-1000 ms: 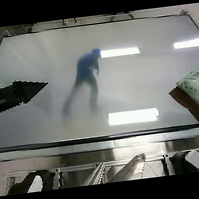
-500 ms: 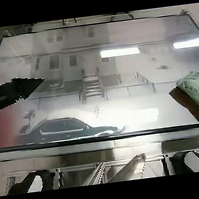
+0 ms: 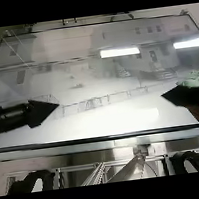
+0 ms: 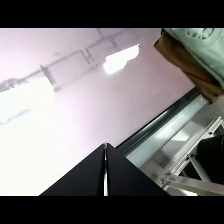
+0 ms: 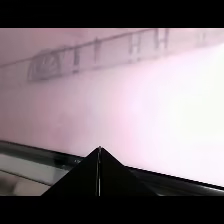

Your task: Fold the shirts.

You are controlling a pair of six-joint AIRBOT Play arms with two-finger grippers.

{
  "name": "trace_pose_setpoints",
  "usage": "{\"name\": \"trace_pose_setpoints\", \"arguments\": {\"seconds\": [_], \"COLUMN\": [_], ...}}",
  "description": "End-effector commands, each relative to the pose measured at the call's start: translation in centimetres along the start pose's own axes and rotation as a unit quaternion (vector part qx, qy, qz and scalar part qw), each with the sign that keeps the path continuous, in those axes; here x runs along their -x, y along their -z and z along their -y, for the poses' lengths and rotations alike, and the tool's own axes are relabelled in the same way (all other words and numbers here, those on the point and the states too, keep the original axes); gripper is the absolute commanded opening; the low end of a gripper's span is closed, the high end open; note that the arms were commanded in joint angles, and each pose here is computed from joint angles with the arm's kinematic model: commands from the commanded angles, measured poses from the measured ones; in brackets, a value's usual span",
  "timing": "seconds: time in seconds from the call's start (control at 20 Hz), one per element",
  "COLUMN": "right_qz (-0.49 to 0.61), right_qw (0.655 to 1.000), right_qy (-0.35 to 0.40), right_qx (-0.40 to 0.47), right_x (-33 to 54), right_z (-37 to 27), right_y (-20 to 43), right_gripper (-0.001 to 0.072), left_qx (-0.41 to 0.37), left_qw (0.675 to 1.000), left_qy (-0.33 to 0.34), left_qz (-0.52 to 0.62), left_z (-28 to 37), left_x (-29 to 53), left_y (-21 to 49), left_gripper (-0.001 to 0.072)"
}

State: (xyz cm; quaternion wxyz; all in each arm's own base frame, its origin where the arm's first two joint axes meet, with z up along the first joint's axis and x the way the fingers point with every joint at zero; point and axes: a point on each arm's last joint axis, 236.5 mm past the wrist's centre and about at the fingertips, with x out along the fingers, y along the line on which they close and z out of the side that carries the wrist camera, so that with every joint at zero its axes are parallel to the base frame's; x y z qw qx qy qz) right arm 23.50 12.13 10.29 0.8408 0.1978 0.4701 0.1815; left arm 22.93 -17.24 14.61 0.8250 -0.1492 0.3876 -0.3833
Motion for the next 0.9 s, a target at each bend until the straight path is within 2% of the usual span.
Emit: {"name": "trace_pose_setpoints", "arguments": {"seconds": [0.0,0.2,0.85], "right_qz": [0.011,0.001,-0.005], "right_qw": [0.998,0.998,0.998], "right_qy": [-0.027,-0.026,-0.034], "right_qx": [0.051,0.05,0.046], "right_x": [-2.5,-2.8,-2.7], "right_z": [-0.8,-0.7,-1.1], "right_y": [3.7,4.0,4.3], "right_gripper": [0.0017,0.0018,0.0019], "left_qx": [0.024,0.044,0.036], "left_qw": [0.999,0.999,0.998], "left_qy": [-0.024,-0.018,-0.015], "left_qz": [0.0,0.009,0.04], "left_z": [-0.2,0.0,0.5], "left_x": [-1.2,-1.6,-0.9], "left_y": [4.6,7.6,9.2], "left_gripper": [0.0026,0.0026,0.0029]}}
